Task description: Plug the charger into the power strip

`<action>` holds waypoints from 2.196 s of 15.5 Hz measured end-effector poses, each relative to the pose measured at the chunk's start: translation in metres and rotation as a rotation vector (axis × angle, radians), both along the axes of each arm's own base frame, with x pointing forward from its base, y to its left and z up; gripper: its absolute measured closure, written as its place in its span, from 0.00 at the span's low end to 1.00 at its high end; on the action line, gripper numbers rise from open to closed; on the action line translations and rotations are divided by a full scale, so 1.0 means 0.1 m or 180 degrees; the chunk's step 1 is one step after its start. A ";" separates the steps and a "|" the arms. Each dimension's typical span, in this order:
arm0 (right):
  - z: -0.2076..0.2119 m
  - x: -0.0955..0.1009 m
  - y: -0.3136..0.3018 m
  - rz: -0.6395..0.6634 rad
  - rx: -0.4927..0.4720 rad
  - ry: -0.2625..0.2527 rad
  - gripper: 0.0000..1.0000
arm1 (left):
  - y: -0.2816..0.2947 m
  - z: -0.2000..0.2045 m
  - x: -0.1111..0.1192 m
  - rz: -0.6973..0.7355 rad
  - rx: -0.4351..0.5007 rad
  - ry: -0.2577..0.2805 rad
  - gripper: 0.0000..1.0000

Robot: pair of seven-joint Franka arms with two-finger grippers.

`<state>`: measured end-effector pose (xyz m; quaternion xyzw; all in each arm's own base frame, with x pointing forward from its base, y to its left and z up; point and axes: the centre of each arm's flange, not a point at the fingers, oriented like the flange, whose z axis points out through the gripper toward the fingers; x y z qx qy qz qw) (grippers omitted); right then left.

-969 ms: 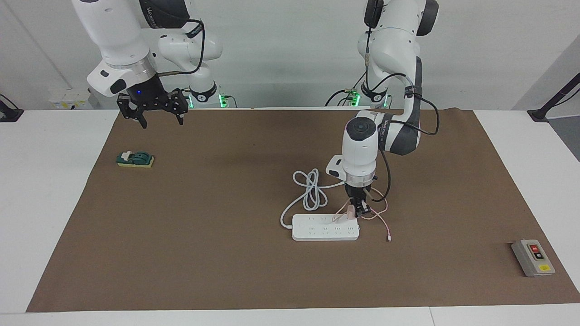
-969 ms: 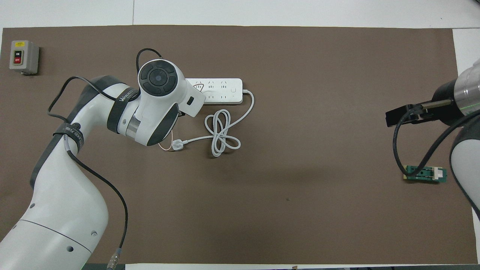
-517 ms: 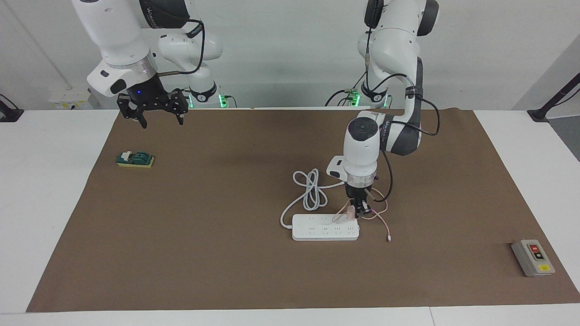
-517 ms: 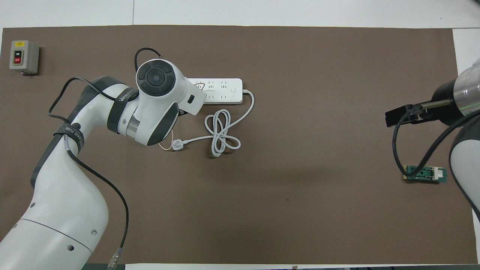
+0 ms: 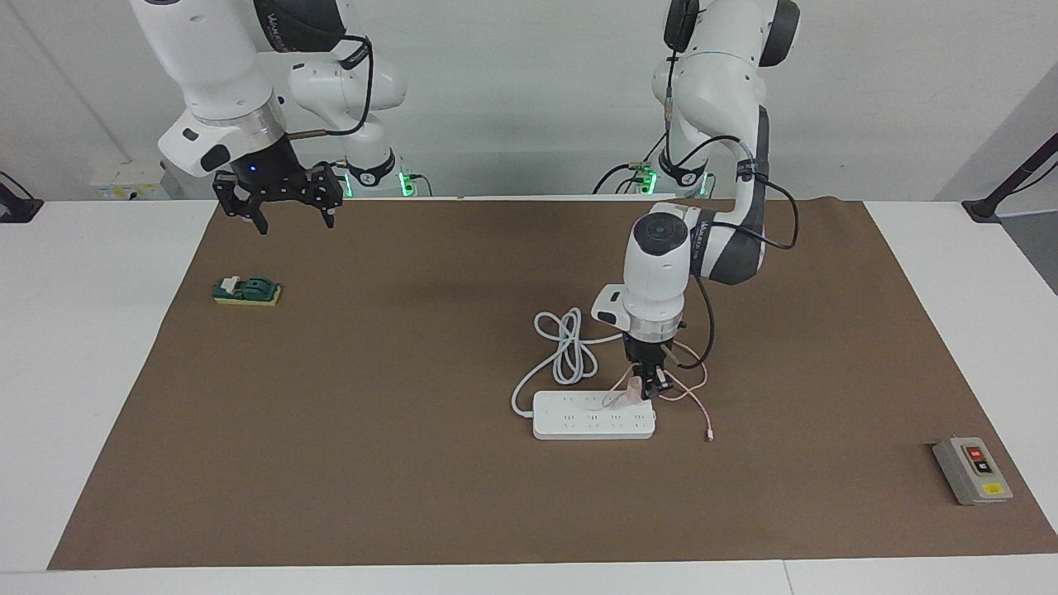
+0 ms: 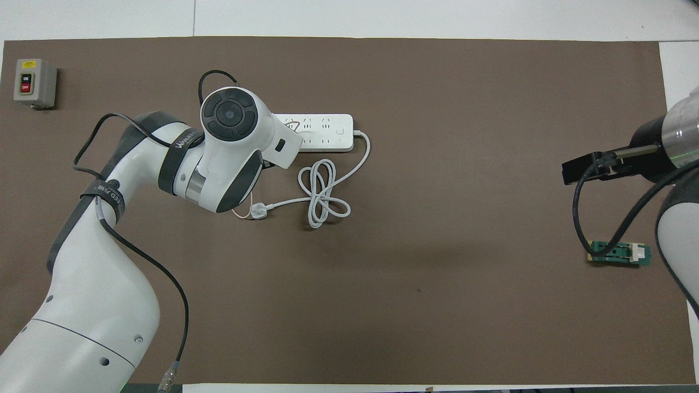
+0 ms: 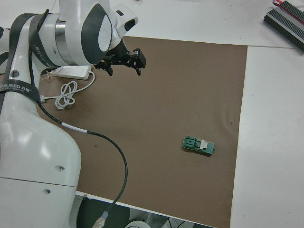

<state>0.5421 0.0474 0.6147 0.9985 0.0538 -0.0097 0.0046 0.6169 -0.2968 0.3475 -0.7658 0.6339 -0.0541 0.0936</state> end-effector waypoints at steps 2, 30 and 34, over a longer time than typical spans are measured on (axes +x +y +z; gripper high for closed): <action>0.00 0.00 0.00 0.0000 0.0000 0.0001 0.00 | 0.00 0.00 0.00 -0.0043 0.0011 0.0006 0.71; 0.00 0.00 0.00 0.0000 0.0000 0.0004 0.00 | 0.09 0.01 0.05 -0.0319 -0.0077 0.0202 0.71; 0.00 0.00 0.00 0.0000 0.0000 0.0004 0.00 | 0.03 -0.01 0.03 -0.0451 0.0054 0.0170 0.71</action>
